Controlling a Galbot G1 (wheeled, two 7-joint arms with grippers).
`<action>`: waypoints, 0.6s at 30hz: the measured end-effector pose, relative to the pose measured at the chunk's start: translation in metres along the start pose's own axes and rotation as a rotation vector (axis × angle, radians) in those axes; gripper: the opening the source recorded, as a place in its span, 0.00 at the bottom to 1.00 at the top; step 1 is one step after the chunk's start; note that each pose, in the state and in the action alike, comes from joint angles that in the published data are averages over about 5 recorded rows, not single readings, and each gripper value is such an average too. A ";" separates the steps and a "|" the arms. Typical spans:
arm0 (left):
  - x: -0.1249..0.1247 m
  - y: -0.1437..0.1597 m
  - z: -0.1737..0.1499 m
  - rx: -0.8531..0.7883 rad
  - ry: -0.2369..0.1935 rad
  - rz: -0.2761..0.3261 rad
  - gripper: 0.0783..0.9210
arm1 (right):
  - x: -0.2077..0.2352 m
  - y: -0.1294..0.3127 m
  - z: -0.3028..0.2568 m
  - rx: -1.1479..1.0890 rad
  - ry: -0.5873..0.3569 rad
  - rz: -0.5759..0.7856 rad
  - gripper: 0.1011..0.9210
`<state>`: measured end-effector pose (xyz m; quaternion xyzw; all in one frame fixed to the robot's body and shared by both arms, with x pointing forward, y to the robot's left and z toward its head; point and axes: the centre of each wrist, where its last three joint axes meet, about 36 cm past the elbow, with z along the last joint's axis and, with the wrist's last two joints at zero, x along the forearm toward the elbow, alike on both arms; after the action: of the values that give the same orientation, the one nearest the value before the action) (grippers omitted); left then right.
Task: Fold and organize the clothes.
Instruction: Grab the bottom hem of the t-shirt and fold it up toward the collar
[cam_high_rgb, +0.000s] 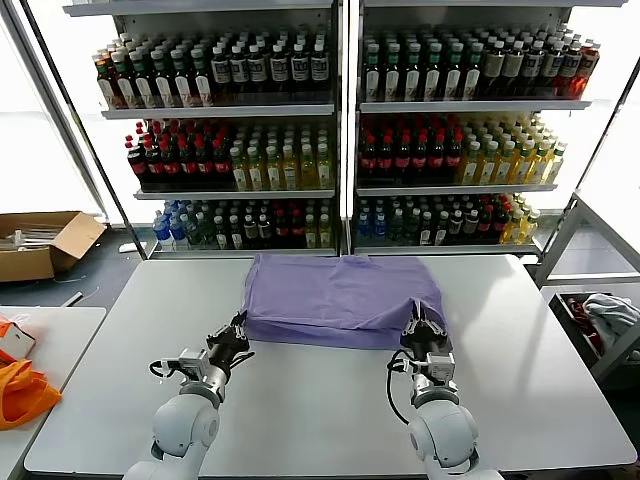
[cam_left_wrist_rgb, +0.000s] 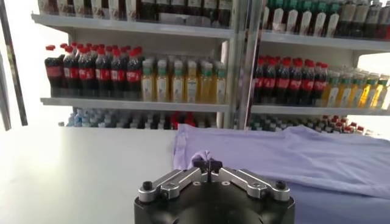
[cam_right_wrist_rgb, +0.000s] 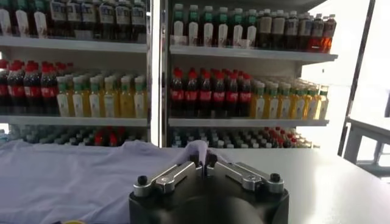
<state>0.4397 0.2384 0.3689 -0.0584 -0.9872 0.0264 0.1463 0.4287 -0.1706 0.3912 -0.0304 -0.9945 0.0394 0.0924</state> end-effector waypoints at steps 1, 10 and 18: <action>-0.001 0.001 0.001 -0.002 0.004 -0.001 0.01 | -0.002 0.001 0.001 0.001 0.004 -0.001 0.02; -0.007 0.006 0.002 -0.019 0.026 -0.012 0.10 | -0.012 0.016 -0.005 -0.039 0.016 -0.001 0.27; 0.001 0.007 -0.006 -0.015 0.025 -0.032 0.38 | -0.017 0.027 -0.022 -0.138 0.012 0.046 0.54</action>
<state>0.4417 0.2460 0.3743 -0.0442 -0.9862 0.0160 0.1586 0.4506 -0.1431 0.4074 -0.0597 -0.9933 -0.0274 0.0952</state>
